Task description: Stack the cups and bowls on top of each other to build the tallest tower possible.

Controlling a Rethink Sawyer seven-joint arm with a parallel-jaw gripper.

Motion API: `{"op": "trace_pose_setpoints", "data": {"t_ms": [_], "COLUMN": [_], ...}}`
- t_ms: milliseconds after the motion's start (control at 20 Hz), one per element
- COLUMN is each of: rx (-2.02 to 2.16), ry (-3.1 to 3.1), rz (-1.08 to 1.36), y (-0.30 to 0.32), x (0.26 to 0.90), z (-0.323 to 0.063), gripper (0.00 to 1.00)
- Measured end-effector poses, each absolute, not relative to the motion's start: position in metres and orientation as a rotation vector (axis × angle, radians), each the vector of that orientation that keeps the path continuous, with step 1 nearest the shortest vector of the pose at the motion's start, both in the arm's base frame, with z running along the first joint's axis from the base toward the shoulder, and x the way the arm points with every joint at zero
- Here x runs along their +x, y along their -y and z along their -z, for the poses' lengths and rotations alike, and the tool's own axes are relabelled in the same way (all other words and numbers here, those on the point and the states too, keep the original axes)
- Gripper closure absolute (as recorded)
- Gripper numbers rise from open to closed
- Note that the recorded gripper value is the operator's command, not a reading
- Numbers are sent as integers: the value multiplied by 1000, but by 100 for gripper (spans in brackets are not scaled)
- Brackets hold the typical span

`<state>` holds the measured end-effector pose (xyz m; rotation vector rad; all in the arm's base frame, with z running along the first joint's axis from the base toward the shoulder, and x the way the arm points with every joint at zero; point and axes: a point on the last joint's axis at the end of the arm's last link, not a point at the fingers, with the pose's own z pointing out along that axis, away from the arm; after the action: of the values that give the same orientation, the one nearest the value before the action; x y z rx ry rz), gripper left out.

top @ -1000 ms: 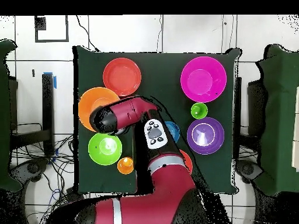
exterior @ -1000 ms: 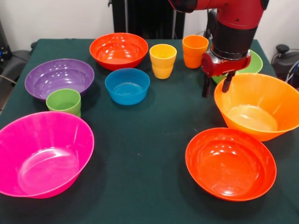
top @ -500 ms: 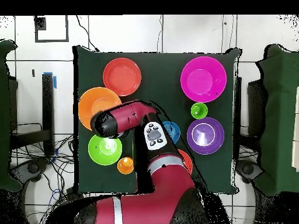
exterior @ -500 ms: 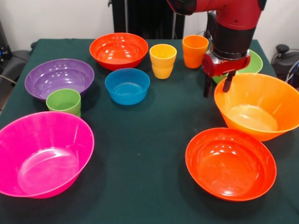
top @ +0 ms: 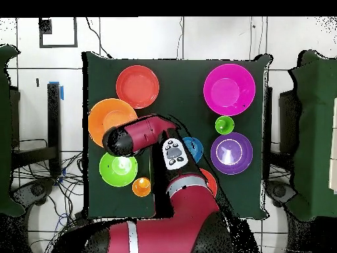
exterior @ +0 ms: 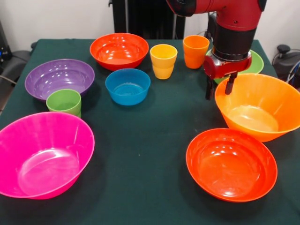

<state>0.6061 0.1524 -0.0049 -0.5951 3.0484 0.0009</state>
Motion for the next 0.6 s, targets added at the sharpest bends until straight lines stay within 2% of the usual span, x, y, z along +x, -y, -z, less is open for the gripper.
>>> {"op": "trace_pose_setpoints", "data": {"t_ms": [100, 150, 600], "rx": [-594, -593, -559], "ry": [-3044, -3042, -3023], "rz": [-3, -3, -17], "y": [-153, -153, -156], "x": [606, 606, 614], "z": [5, 6, 0], "gripper": [0, 100, 100]}}
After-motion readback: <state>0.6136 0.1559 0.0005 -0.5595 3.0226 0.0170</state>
